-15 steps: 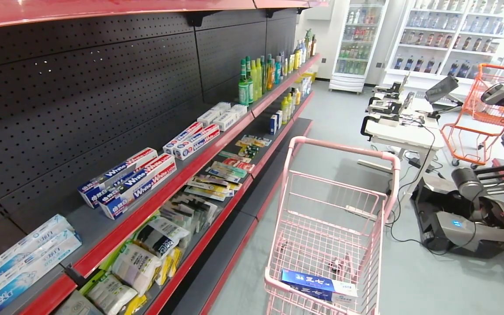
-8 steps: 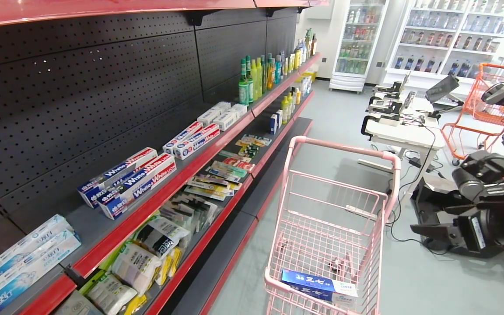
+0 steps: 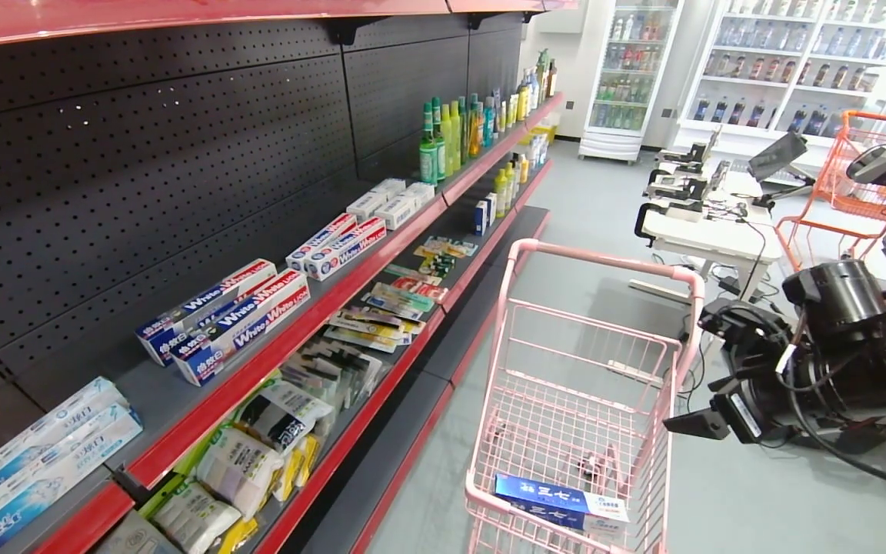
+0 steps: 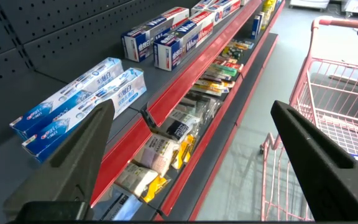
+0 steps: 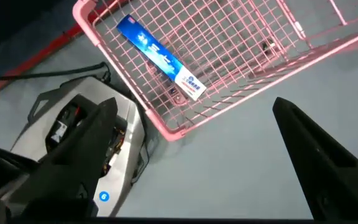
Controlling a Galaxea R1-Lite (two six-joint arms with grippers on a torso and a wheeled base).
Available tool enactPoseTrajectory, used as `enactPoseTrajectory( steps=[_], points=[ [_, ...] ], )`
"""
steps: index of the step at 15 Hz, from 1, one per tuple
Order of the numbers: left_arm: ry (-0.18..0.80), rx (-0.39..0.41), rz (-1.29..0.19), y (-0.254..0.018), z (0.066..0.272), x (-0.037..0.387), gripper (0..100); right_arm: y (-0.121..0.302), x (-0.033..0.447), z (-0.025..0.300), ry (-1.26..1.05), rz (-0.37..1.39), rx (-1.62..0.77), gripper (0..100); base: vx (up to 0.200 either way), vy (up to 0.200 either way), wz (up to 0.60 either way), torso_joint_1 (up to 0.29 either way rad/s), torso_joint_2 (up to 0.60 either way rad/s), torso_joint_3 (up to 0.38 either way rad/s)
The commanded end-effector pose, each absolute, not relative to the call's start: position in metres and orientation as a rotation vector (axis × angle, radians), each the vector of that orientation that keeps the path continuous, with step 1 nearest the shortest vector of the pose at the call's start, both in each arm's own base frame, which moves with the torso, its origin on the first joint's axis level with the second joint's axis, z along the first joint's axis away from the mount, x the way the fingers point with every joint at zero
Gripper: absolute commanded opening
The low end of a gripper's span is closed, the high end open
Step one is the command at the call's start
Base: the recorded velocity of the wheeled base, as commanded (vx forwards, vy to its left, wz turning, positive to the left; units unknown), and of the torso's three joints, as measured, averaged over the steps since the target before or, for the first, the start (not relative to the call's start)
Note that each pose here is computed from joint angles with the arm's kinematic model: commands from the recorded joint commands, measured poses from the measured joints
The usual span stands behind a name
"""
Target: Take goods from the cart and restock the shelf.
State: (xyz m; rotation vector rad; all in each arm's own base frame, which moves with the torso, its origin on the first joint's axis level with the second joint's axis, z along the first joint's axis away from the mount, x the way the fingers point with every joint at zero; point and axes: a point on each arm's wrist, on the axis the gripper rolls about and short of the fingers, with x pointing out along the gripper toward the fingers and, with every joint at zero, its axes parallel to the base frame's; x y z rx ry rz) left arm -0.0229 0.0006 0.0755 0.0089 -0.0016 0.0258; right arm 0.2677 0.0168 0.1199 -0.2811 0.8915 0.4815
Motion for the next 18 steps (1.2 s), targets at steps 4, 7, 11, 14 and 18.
enactPoseTrajectory(
  steps=[4, 7, 11, 14, 18],
  points=[
    [-0.001, 0.009, 0.026, 0.001, 0.076, -0.023, 100, 0.039, 0.289, 0.093, 0.902, 0.550, -0.312, 100, 0.000, 0.000, 0.00, 0.000, 0.00, 0.000],
    [-0.001, 0.009, 0.026, 0.001, 0.076, -0.023, 100, 0.046, 0.292, 0.082, 0.937, 0.545, -0.338, 100, 0.000, 0.000, 0.00, 0.000, 0.00, 0.000],
    [0.000, 0.009, 0.026, 0.001, 0.075, -0.023, 100, 0.047, 0.302, 0.073, 0.951, 0.559, -0.355, 100, 0.000, 0.000, 0.00, 0.000, 0.00, 0.000],
    [-0.001, 0.009, 0.026, 0.001, 0.076, -0.023, 100, 0.049, 0.304, 0.066, 0.972, 0.571, -0.363, 100, 0.000, 0.000, 0.00, 0.000, 0.00, 0.000],
    [-0.001, 0.009, 0.026, 0.001, 0.076, -0.023, 100, 0.052, 0.302, 0.064, 0.979, 0.582, -0.367, 100, 0.000, 0.000, 0.00, 0.000, 0.00, 0.000]
  ],
)
